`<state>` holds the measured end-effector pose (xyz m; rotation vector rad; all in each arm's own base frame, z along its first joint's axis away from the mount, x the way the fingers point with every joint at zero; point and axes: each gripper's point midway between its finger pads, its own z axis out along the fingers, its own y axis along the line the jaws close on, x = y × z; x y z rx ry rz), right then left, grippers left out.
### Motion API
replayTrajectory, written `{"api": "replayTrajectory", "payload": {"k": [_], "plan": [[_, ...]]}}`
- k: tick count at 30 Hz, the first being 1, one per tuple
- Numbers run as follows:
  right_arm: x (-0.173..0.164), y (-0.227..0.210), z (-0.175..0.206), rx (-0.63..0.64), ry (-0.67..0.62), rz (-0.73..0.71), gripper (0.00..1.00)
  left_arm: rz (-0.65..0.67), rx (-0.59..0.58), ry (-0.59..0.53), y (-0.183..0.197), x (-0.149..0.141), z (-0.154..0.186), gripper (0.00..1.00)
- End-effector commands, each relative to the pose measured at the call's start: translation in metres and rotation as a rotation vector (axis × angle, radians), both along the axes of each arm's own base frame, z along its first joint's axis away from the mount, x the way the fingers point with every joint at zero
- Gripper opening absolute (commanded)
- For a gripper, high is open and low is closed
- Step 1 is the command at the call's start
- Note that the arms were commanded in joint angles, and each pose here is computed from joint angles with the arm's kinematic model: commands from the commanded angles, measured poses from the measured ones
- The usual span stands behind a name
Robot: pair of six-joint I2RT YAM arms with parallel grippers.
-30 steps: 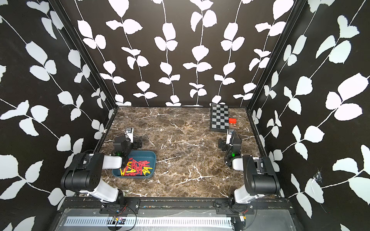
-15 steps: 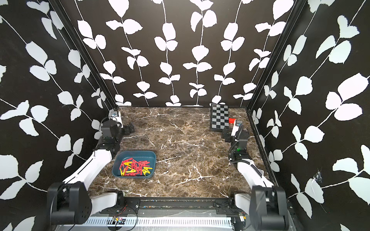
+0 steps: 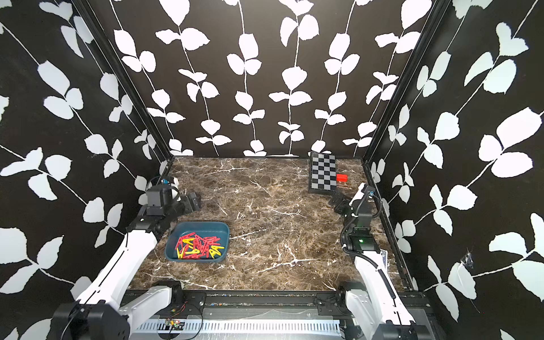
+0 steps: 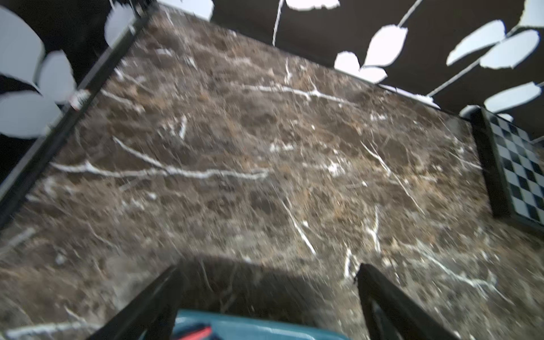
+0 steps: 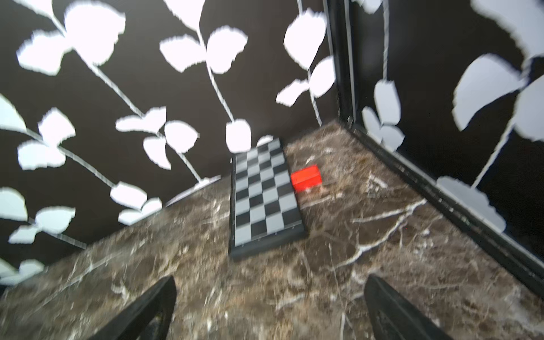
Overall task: Take the clothespins out of the storage box
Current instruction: Move the storage box to the center of the board.
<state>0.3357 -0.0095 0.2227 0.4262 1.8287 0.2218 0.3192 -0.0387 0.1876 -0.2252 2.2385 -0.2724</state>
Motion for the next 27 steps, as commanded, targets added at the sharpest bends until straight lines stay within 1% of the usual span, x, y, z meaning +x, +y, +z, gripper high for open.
{"api": "replayTrajectory", "payload": {"k": [1,4,8,11,12,15,19,21,23,27], "plan": [[-0.004,0.028,-0.004,-0.004,0.09,0.145,0.99,-0.046,-0.04,0.108,-0.02,-0.032,-0.028,0.9],[-0.008,0.046,-0.011,-0.018,0.151,0.222,0.99,-0.088,-0.049,0.159,-0.04,-0.05,-0.047,0.87],[-0.012,0.068,-0.015,-0.064,0.211,0.289,0.99,-0.14,-0.06,0.221,-0.064,-0.069,-0.074,0.85],[-0.013,0.083,-0.019,-0.099,0.239,0.333,0.99,-0.195,-0.038,0.244,-0.086,-0.079,-0.086,0.85],[-0.013,0.087,-0.019,-0.109,0.244,0.34,0.99,-0.208,-0.026,0.249,-0.092,-0.08,-0.09,0.83],[-0.013,0.1,-0.021,-0.129,0.259,0.365,0.99,-0.237,-0.015,0.275,-0.108,-0.08,-0.097,0.76],[-0.013,0.114,-0.024,-0.16,0.272,0.385,0.99,-0.283,0.02,0.29,-0.129,-0.074,-0.104,0.72],[-0.013,0.12,-0.025,-0.172,0.278,0.398,0.99,-0.294,0.039,0.313,-0.136,-0.071,-0.111,0.66],[-0.014,0.123,-0.025,-0.185,0.288,0.399,0.99,-0.308,0.033,0.339,-0.147,-0.069,-0.116,0.59],[-0.017,0.126,-0.025,-0.194,0.293,0.408,0.99,-0.361,0.023,0.332,-0.177,-0.066,-0.114,0.58]]}}
